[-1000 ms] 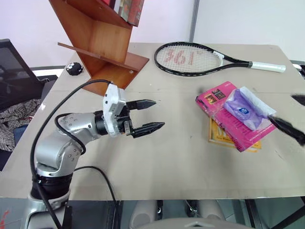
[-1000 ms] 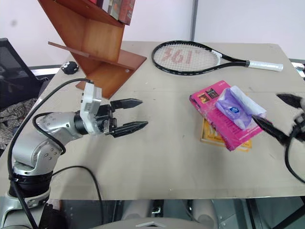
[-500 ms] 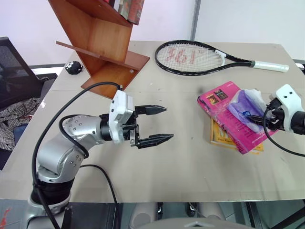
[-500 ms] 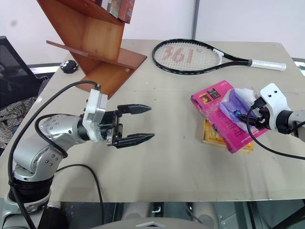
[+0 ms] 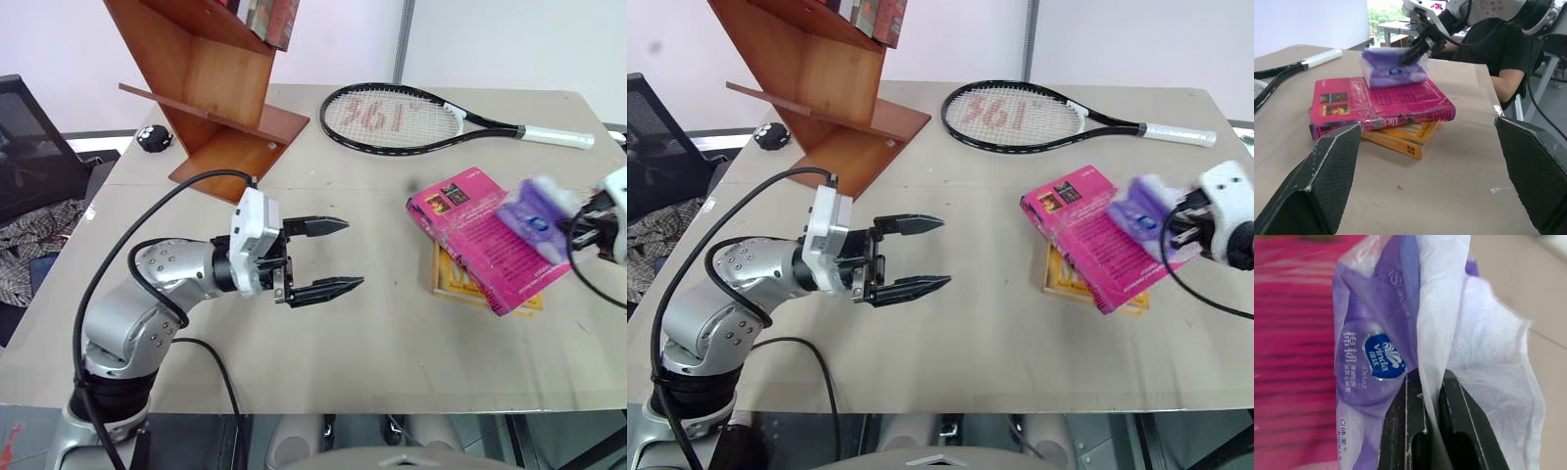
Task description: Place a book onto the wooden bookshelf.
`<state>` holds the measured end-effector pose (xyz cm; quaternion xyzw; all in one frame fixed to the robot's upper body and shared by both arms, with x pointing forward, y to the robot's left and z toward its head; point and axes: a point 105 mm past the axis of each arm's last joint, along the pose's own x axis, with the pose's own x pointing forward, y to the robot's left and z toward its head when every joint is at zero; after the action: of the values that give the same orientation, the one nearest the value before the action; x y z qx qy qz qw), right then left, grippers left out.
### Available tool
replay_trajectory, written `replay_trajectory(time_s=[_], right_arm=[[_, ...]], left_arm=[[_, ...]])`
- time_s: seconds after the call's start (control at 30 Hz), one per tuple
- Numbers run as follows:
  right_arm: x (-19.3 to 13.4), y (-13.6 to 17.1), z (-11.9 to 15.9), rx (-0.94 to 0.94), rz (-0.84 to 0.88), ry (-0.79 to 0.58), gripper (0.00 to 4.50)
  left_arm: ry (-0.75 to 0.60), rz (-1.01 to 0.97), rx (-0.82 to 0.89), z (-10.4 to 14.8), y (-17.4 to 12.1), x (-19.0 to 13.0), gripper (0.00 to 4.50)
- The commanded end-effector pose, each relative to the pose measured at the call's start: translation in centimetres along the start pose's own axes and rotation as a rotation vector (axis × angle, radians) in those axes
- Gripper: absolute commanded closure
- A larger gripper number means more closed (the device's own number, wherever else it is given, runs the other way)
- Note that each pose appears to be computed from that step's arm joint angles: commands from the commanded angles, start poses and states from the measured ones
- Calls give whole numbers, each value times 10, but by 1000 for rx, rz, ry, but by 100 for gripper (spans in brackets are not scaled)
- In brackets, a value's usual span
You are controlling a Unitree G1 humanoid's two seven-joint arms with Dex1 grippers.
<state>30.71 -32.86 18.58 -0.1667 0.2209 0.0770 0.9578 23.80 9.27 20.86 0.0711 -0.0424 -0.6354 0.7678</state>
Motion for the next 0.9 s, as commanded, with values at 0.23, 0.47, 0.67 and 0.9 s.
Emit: replay_trajectory(time_s=[0.23, 0.47, 0.67, 0.9], right_arm=[[-4, -88, -44, 192, -426, 102, 445], [2, -88, -55, 171, -366, 135, 190], [-35, -53, -2, 55, -110, 23, 4], [-18, 20, 20, 84, 267, 1, 4]], left_arm=[[-38, -32, 68, 15, -6, 8, 0], [-45, -26, 66, 14, -8, 10, 0], [-36, -18, 64, 15, -7, 11, 0], [-41, -31, 58, 17, -5, 12, 0]])
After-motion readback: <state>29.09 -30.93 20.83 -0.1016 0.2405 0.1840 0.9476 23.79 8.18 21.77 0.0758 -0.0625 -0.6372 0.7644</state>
